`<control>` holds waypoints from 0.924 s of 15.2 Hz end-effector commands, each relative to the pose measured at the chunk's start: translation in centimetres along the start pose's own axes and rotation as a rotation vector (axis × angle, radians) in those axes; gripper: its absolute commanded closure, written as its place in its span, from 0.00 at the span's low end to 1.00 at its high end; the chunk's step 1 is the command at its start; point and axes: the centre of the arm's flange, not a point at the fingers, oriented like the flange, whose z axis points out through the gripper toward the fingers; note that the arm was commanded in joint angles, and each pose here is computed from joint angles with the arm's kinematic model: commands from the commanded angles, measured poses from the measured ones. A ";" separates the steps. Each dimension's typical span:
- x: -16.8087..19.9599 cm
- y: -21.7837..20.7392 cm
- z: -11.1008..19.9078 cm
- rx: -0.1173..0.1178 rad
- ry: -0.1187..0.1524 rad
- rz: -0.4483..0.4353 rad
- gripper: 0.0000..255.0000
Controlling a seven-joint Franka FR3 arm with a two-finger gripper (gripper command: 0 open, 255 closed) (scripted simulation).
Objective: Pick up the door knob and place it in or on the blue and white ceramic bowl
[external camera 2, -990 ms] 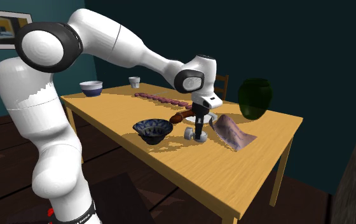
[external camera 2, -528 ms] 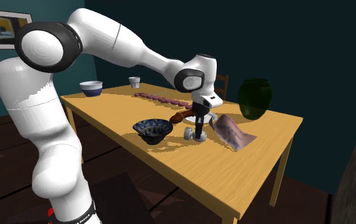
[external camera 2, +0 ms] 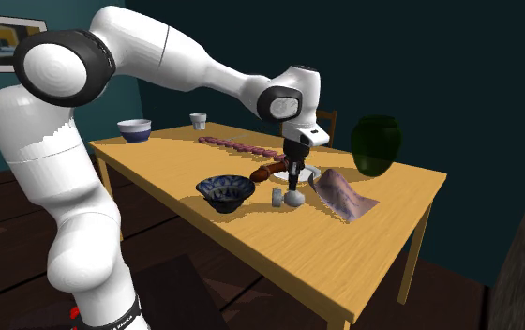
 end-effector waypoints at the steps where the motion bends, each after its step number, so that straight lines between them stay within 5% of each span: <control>1: 0.0 0.0 0.0 0.000 0.000 0.000 0.00; 3: -1.6 -3.1 1.5 -0.151 -0.049 -0.147 0.00; 4: -1.9 -3.5 1.8 -0.176 -0.057 -0.170 0.00; 14: -2.1 -2.8 5.7 -0.176 -0.057 -0.170 0.00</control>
